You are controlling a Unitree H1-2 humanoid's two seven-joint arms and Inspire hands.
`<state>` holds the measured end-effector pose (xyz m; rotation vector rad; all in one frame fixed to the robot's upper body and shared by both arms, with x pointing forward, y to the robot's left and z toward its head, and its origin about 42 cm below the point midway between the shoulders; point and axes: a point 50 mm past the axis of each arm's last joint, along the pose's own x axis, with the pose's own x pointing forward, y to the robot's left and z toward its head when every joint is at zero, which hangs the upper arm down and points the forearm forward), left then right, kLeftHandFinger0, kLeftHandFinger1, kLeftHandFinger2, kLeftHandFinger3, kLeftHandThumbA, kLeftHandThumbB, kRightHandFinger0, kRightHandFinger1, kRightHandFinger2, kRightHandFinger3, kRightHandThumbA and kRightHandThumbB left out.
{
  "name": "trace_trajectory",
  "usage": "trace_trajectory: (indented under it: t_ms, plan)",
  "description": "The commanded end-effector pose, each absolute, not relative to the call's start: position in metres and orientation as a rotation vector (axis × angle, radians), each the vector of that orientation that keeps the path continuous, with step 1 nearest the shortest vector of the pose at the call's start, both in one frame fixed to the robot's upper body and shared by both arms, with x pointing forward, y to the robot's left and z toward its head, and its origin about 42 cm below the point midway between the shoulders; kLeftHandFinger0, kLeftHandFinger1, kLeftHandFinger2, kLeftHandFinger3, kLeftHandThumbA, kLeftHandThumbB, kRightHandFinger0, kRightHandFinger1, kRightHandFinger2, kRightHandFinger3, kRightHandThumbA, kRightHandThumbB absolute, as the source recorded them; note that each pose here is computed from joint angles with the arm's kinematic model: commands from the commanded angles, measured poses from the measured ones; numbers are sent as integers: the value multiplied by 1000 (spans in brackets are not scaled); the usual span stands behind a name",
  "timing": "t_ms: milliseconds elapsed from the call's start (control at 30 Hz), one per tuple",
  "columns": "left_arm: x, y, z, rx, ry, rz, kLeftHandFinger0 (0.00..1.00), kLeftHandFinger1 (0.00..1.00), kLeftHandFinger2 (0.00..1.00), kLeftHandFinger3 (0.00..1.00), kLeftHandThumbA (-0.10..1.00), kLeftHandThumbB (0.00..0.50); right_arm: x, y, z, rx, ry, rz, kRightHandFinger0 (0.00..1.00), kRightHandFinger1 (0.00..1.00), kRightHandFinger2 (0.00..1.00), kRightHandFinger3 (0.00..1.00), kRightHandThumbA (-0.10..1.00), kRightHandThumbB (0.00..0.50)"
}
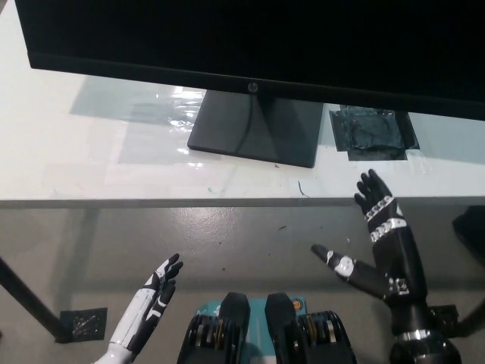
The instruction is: The monitor is being placed at the center of the desk and the robot uses its right hand to grab on the right side of the monitor and tilt the angle of the montior sideways.
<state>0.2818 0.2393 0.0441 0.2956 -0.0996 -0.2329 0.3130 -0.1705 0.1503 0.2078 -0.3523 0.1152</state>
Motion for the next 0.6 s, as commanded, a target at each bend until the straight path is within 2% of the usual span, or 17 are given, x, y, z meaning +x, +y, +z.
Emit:
trace_trajectory:
  t_ms: [0, 100, 233, 333, 400, 500, 567]
  plan:
    - [278, 239, 53, 310, -192, -246, 1000, 1000, 1000, 1000, 1000, 370, 374, -168, 214, 1101, -236, 306, 1000, 1000, 1000, 1000, 1000, 384]
    - [273, 239, 51, 320, -187, -245, 1000, 1000, 1000, 1000, 1000, 358, 383, -168, 212, 1120, -216, 299, 1000, 1000, 1000, 1000, 1000, 379]
    - [270, 239, 49, 295, -174, -247, 1000, 1000, 1000, 1000, 1000, 386, 395, -167, 212, 1145, -210, 296, 1000, 1000, 1000, 1000, 1000, 380]
    - [270, 239, 49, 296, -175, -252, 1000, 1000, 1000, 1000, 1000, 380, 400, -166, 215, 1158, -215, 296, 1000, 1000, 1000, 1000, 1000, 382]
    - [270, 239, 49, 292, -176, -251, 1000, 1000, 1000, 1000, 1000, 379, 404, -165, 217, 1165, -214, 298, 1000, 1000, 1000, 1000, 1000, 365]
    - [270, 239, 50, 300, -179, -246, 1000, 1000, 1000, 1000, 1000, 370, 412, -163, 219, 1202, -203, 294, 1000, 1000, 1000, 1000, 1000, 380]
    - [270, 239, 50, 304, -180, -245, 1000, 1000, 1000, 1000, 1000, 364, 417, -162, 220, 1223, -189, 287, 1000, 1000, 1000, 1000, 1000, 365]
